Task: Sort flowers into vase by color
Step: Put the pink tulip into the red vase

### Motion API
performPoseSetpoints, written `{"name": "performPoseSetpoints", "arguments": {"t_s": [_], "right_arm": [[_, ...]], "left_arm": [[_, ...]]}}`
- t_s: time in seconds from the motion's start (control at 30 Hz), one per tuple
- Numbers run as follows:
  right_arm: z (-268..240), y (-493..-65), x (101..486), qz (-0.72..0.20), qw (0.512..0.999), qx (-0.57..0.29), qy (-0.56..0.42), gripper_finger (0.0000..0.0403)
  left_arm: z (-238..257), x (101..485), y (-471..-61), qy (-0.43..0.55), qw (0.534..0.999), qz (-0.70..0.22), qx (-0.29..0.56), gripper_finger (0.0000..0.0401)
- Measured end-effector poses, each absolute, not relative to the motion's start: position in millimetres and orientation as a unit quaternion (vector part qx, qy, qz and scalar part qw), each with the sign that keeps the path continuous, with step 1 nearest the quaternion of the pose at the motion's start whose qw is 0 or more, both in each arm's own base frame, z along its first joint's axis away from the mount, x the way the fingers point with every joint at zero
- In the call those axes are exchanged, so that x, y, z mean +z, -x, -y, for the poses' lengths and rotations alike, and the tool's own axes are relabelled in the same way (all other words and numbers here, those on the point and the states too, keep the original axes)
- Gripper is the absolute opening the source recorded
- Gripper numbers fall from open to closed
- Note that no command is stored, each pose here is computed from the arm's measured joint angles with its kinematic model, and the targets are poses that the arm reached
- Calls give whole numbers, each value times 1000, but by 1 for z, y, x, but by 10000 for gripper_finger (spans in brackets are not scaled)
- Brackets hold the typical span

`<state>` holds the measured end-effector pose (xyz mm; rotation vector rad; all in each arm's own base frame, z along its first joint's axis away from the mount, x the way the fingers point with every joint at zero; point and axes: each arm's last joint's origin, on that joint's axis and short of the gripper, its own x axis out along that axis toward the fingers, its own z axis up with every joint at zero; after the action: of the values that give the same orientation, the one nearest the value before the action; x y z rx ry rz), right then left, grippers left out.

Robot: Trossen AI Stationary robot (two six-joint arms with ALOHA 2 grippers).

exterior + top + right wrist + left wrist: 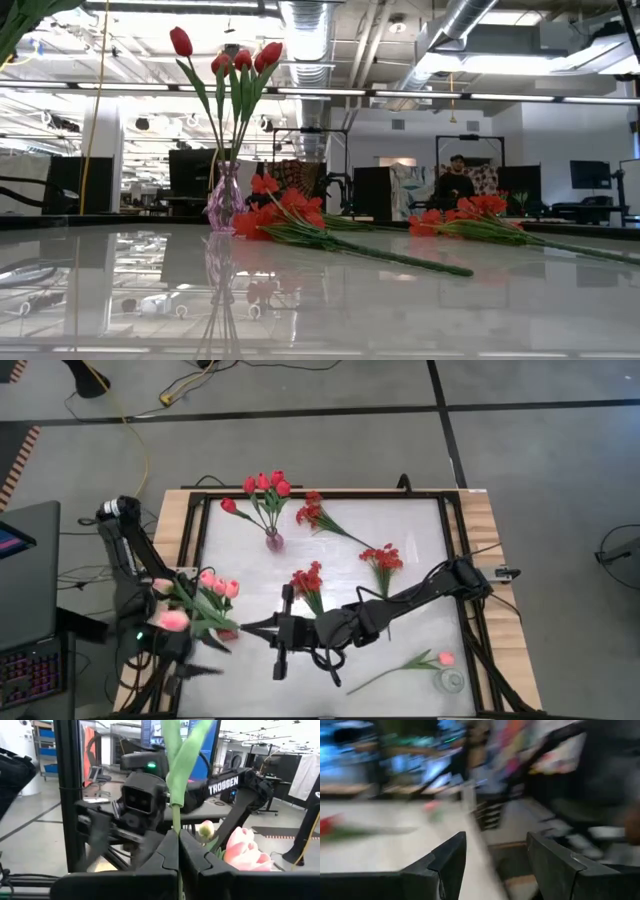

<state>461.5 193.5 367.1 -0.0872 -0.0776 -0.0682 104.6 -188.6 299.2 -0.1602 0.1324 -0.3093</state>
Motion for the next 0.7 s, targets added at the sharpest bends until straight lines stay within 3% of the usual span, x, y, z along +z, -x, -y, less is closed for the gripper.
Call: {"name": "performPoseSetpoints", "arguments": {"t_s": [0.1, 0.4, 0.7], "right_arm": [[-200, -459, 368, 42, 998, -28, 47, 23], [-216, -451, 367, 40, 998, -13, 49, 23], [-203, -457, 357, 144, 989, 29, 23, 23]], "left_arm": [[185, 297, -116, 85, 974, -30, -210, 194], [164, 309, -130, 38, 985, 15, -168, 194], [152, 322, -124, 22, 987, 49, -154, 194]]}}
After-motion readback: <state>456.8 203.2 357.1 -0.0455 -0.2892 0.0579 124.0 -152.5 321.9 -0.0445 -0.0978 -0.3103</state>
